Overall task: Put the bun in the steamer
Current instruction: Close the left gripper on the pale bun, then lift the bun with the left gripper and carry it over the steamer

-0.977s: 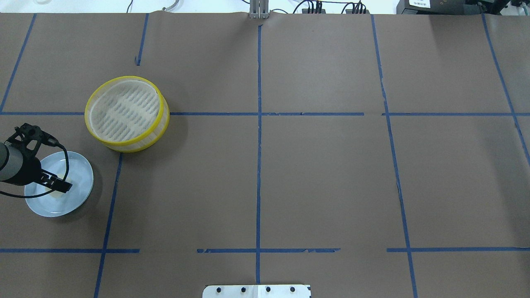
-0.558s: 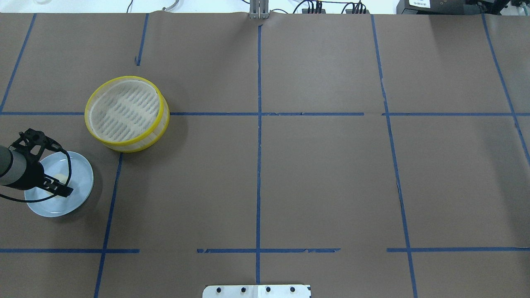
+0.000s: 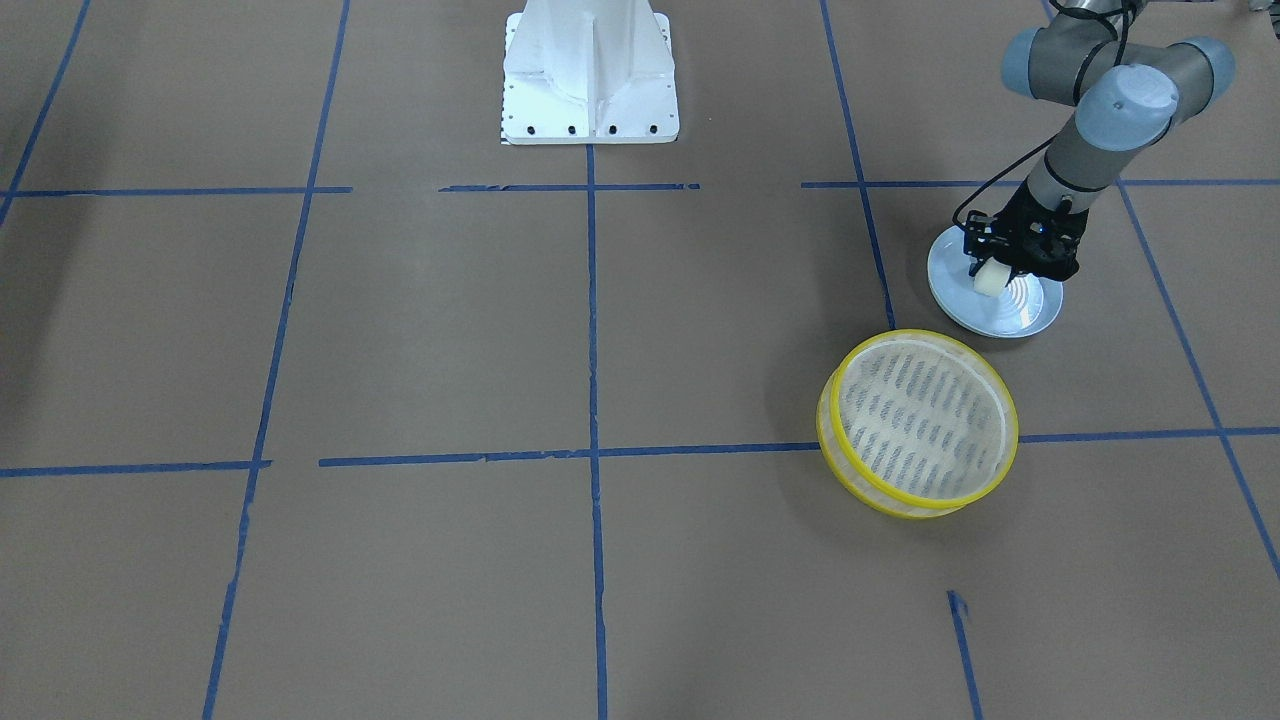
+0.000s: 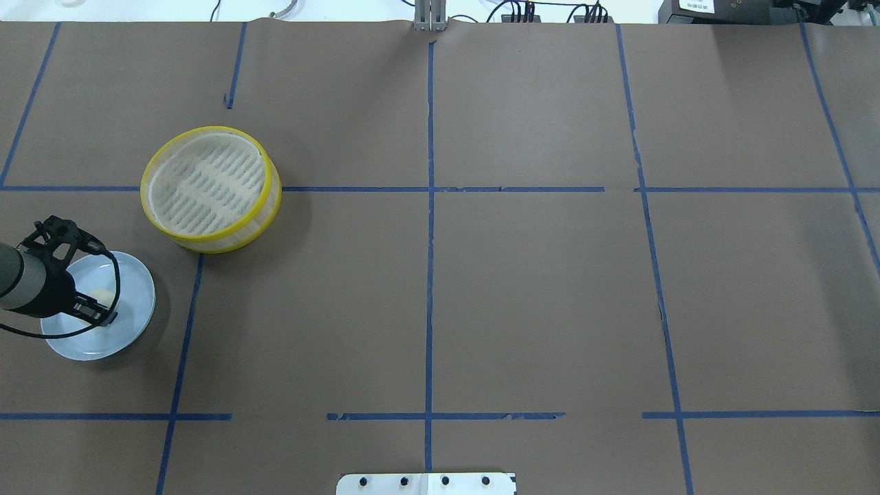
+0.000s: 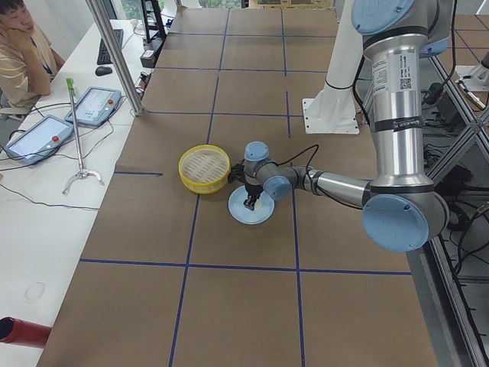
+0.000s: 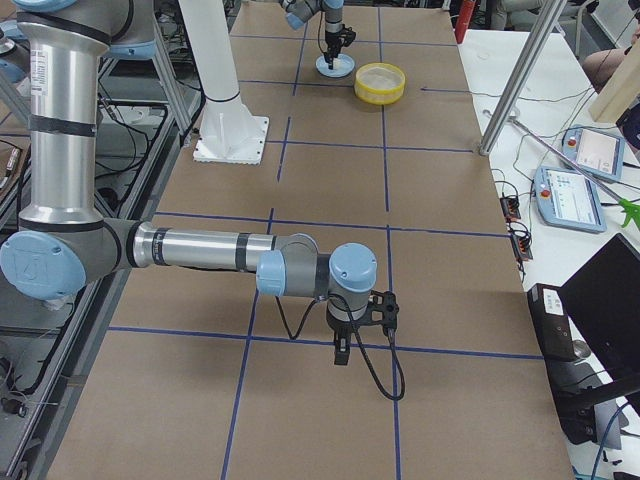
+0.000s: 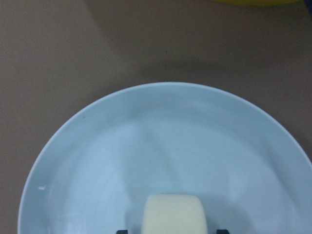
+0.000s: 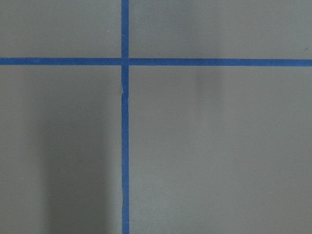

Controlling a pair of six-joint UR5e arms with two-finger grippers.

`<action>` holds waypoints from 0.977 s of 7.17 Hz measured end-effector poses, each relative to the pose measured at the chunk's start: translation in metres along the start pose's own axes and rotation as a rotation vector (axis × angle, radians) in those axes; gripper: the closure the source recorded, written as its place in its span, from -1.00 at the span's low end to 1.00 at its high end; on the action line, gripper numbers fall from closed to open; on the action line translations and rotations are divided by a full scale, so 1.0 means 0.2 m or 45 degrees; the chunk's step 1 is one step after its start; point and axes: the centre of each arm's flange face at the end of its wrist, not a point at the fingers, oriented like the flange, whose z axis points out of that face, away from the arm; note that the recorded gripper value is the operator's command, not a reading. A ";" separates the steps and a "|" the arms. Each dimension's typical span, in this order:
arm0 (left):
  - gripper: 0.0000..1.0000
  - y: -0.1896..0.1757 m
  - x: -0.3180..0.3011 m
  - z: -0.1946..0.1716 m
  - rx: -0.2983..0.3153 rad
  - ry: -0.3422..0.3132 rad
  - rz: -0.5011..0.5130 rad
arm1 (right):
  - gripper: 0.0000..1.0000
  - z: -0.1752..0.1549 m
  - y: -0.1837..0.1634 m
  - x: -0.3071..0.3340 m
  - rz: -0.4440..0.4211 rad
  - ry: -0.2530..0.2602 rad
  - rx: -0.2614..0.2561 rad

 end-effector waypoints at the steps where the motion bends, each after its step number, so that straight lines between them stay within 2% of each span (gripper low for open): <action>1: 0.36 -0.02 0.02 -0.05 0.021 0.010 0.003 | -1.00 0.00 0.00 0.00 0.000 0.000 0.000; 2: 0.36 -0.05 0.05 -0.14 0.062 0.031 0.007 | -1.00 0.00 0.00 0.00 0.000 0.000 0.000; 4: 0.34 -0.16 -0.04 -0.45 0.150 0.139 -0.072 | -1.00 0.00 0.00 0.00 0.000 0.000 0.000; 5: 0.34 -0.23 -0.12 -0.58 0.167 0.179 -0.139 | -1.00 0.00 0.00 0.00 0.000 0.000 0.000; 7: 0.34 -0.50 -0.12 -0.69 0.139 0.180 -0.289 | -1.00 0.00 0.00 0.00 0.000 0.000 0.000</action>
